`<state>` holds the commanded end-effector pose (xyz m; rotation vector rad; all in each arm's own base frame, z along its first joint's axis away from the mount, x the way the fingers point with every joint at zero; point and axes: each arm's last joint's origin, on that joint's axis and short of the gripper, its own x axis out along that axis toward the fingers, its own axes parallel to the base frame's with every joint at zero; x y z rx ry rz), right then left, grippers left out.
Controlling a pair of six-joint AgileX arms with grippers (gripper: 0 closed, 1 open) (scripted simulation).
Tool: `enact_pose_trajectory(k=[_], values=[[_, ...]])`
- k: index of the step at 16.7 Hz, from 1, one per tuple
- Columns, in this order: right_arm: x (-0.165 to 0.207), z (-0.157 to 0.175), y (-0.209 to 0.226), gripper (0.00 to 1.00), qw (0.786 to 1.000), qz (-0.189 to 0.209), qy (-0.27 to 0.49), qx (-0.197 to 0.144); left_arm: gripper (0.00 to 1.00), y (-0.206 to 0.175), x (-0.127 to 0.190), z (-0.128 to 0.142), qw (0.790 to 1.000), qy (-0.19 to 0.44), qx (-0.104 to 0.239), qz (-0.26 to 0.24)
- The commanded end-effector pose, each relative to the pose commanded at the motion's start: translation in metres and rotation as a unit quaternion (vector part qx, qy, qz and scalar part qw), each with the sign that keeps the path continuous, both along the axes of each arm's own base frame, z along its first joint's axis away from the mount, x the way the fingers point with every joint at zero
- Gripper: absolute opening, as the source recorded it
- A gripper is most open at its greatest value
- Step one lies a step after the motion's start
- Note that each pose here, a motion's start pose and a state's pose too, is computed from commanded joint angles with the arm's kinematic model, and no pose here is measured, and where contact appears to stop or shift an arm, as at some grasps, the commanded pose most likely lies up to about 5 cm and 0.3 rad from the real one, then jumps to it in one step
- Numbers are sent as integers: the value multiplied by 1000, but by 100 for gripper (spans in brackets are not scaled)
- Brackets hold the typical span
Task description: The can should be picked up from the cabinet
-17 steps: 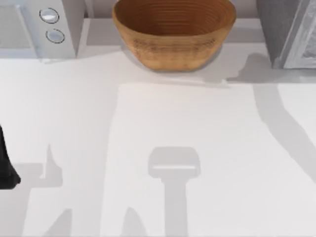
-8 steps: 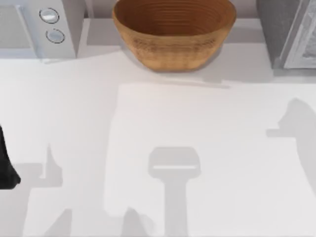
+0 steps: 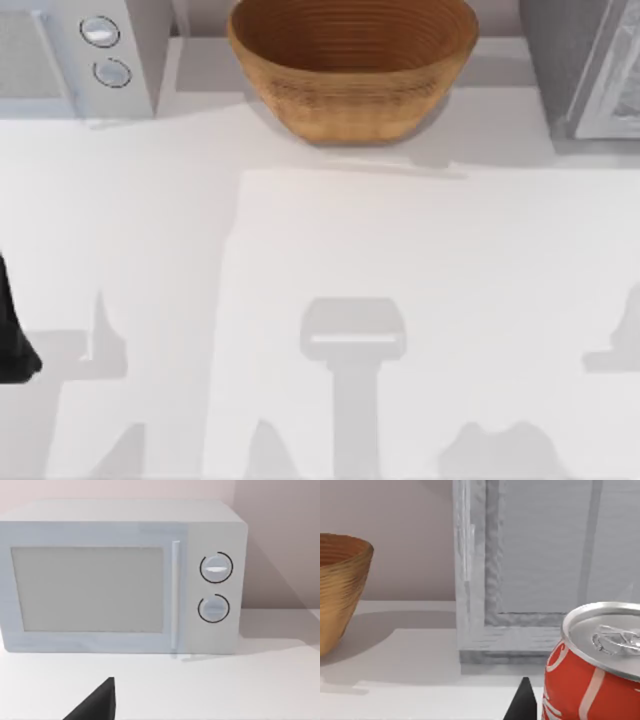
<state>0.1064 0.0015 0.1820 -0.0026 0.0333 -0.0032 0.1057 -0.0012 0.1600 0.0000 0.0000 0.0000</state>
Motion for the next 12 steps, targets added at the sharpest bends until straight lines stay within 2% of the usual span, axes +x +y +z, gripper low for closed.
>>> enact_pose_trajectory(k=[4, 9, 12], values=[[-1, -22, -3, 0, 1000, 2, -17, 1, 100, 0, 0, 0, 1000, 0, 0, 0], [0, -23, -2, 0, 1000, 3, -12, 2, 100, 0, 0, 0, 1000, 0, 0, 0], [2, -15, -4, 0, 1000, 16, -21, -1, 100, 0, 0, 0, 1000, 0, 0, 0]])
